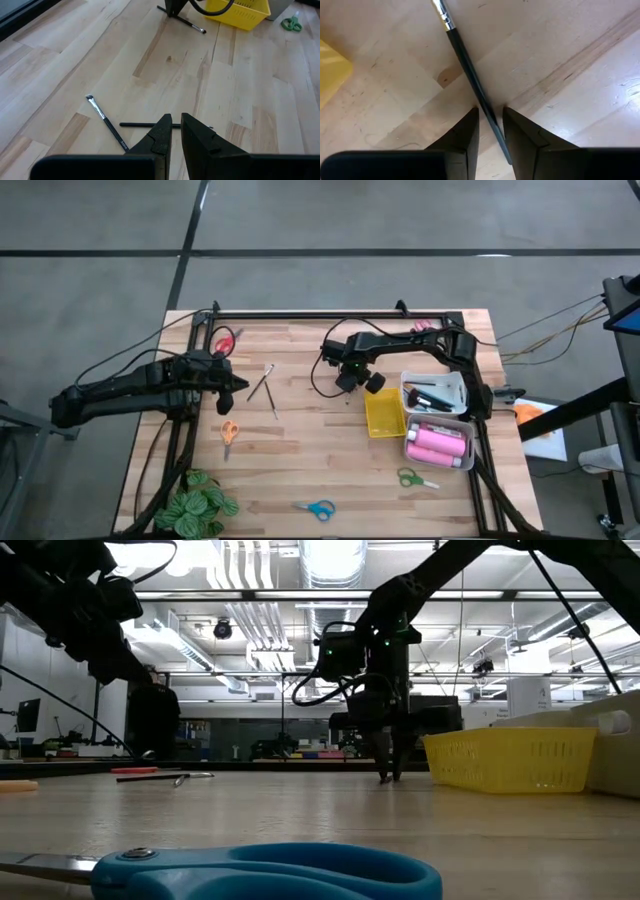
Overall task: Pick & Place Paint Supplies
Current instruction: Put the black paint brush into the white bin
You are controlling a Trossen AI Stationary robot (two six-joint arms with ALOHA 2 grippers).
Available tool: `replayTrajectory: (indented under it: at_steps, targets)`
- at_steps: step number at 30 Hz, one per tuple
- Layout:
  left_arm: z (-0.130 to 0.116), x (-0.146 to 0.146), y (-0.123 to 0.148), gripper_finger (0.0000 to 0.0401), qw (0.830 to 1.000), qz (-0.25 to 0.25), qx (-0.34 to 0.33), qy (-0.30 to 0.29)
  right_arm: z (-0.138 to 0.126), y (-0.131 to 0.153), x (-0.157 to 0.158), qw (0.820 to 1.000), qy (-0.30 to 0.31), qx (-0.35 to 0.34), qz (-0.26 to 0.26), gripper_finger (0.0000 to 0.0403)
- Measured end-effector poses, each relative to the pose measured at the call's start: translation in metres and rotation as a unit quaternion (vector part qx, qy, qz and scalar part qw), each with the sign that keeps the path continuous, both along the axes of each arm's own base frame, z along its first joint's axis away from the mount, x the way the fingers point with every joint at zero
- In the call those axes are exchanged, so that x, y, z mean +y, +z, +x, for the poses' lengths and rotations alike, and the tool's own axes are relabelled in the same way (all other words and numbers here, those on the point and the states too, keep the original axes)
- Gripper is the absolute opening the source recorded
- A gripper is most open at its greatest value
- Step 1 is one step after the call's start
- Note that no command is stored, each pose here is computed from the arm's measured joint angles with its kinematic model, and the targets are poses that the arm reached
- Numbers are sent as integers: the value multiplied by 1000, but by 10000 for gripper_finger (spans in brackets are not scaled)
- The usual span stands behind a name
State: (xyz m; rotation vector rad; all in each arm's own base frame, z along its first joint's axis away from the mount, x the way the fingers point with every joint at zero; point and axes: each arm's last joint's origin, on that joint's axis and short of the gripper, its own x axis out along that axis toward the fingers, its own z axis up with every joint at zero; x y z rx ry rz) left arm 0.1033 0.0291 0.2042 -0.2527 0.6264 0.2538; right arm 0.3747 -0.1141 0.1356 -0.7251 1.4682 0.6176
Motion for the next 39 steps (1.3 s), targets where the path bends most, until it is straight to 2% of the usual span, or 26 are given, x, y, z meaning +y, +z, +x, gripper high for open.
replayTrajectory:
  at_steps: [4,10,20,25,34,39]
  targets:
    - [0,0,0,42,1000,0,0,0,0,-1,0,1000,0,0,0,75]
    - [0,0,0,42,1000,0,0,0,0,-1,0,1000,-26,-3,0,18]
    - [0,0,0,42,1000,0,0,0,0,0,0,999,-38,-3,1,17]
    - [0,0,0,42,1000,0,0,0,1,10,-1,998,-57,-15,-2,17]
    - [0,0,0,42,1000,0,0,0,-11,67,1,987,-137,-88,-11,16]
    - [0,0,0,42,1000,0,0,0,-34,112,9,970,-212,-115,-5,16]
